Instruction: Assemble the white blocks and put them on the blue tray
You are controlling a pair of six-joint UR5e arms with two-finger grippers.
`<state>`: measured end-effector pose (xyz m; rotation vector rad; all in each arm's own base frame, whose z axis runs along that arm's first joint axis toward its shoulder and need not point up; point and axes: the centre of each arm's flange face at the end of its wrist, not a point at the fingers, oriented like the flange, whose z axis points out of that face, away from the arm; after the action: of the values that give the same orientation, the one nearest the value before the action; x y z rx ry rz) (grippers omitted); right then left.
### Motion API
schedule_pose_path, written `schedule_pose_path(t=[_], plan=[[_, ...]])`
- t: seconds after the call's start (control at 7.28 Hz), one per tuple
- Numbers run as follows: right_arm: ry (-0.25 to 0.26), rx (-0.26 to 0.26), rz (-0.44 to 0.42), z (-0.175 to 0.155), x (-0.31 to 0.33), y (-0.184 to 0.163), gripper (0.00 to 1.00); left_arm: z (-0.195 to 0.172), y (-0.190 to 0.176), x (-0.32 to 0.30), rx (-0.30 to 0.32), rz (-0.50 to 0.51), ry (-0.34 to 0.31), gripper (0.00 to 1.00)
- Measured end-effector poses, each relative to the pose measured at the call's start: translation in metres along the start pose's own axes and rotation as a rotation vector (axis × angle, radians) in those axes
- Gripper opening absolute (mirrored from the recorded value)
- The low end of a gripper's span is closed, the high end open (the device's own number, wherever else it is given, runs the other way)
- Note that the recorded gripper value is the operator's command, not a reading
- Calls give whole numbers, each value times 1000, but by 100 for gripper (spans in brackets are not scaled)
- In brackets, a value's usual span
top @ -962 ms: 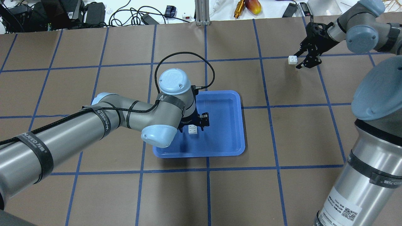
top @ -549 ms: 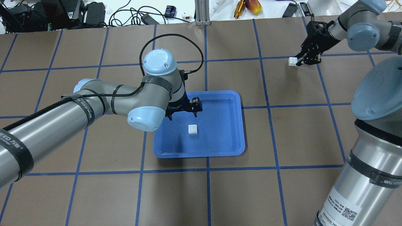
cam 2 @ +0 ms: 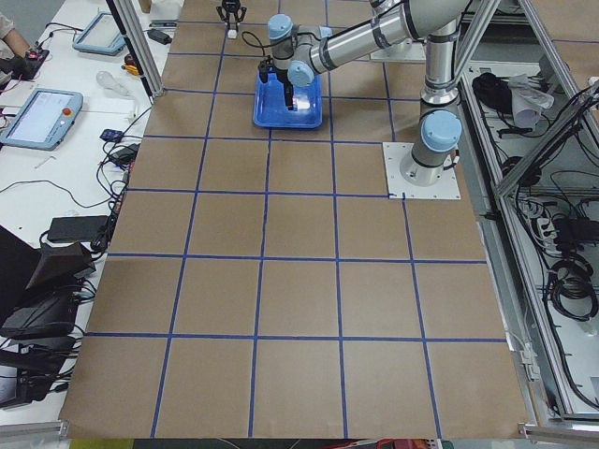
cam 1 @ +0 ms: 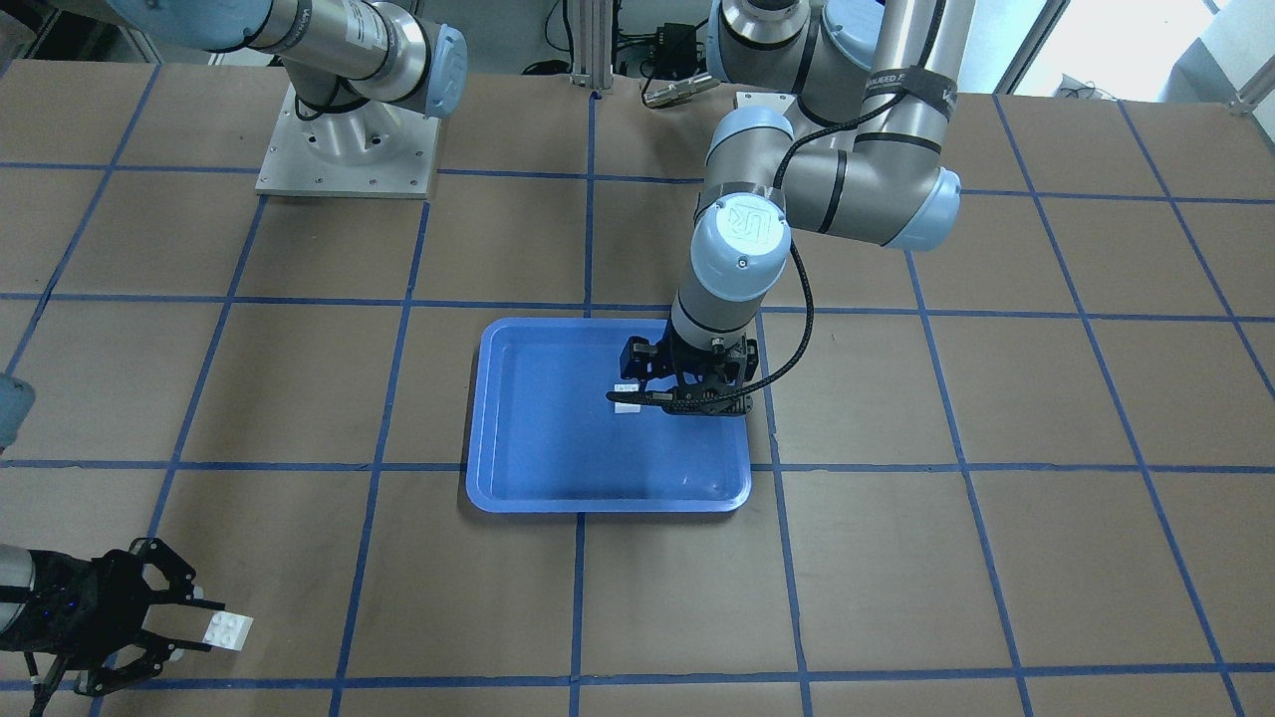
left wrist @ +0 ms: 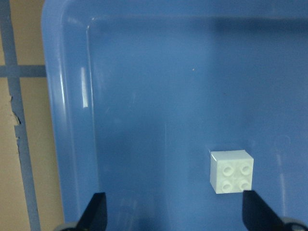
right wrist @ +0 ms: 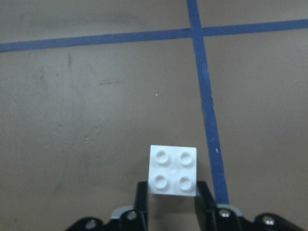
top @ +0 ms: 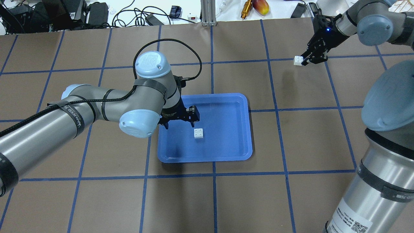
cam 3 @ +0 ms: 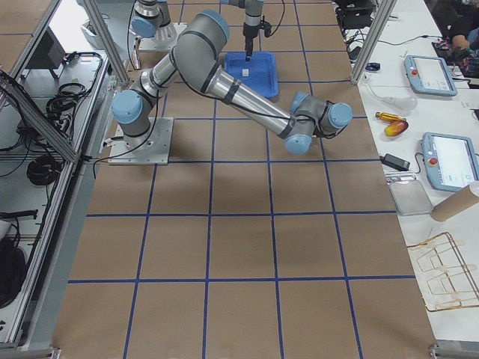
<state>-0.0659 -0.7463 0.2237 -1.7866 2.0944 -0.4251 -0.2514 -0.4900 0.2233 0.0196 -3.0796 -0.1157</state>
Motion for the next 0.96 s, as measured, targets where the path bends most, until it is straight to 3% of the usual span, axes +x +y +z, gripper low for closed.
schedule_pose_path(t=[0.14,0.41,0.69,0.96], plan=[[7,6,28,-14,-9,-30,0,1,-1,-2,13,1,6,60],[-15,5,47,-12,-32,-97,0,2,-1,-2,16,1,15,26],[-65,4,31,2,-75,-145,0,3,-1,-8,3,-13,17,3],[-78,3,-2,10,-142,-170,0,16,6,-13,-62,-42,63,0]])
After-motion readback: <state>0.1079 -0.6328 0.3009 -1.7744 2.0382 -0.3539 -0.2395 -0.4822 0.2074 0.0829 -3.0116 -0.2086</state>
